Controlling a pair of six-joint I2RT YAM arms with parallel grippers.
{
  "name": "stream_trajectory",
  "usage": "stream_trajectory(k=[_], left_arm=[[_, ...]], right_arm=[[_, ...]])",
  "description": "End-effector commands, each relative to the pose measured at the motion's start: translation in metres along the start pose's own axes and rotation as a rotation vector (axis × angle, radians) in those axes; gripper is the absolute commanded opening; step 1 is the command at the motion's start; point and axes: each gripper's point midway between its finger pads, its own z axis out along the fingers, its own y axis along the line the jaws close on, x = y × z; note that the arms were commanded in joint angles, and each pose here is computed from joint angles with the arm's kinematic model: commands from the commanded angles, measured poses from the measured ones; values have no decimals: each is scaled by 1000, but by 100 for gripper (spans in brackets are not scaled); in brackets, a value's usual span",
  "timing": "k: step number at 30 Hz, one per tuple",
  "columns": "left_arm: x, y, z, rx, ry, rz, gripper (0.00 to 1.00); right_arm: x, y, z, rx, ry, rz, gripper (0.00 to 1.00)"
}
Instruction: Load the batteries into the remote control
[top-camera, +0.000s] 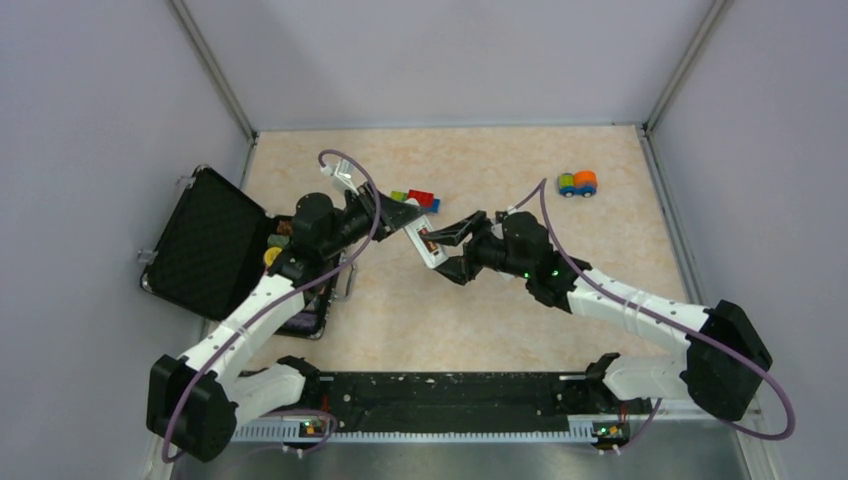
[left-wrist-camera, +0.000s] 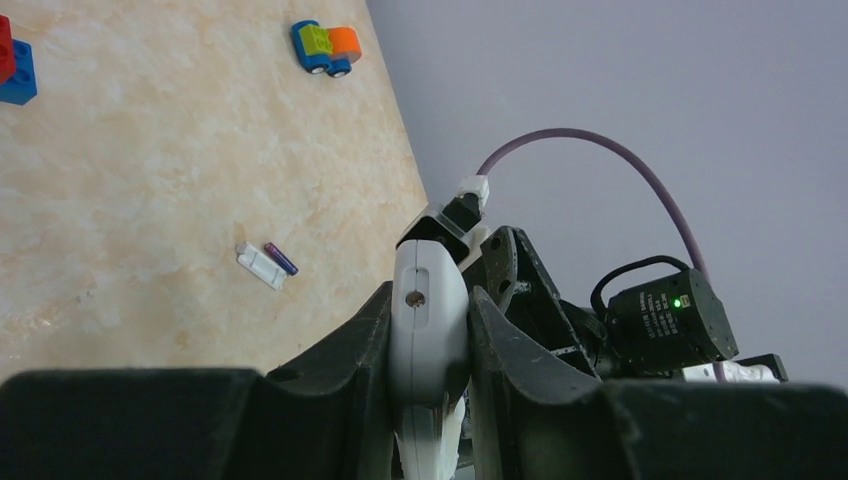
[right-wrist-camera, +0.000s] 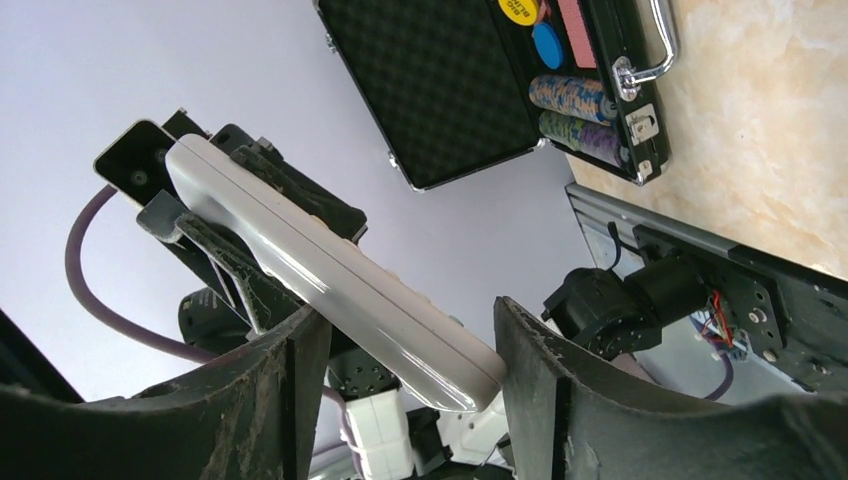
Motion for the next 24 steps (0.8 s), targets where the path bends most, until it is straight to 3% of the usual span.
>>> stream_trajectory(k=[1,13,21,24], left_arm=[[3,-24,-9,78,17,4,0],[-3,-25,-11,23,5,-7,0],[-2,-17,-11,-1,5,31,0],[-2,-18,-13,10,6,84,0]], right_arm=[[1,30,-4,-116,-7,2,49],[-3,27,-13,-134,-33,-3,50],[3,29,-30,-138,-17,-78,75],[3,31,-37,-135,-25,-130,80]])
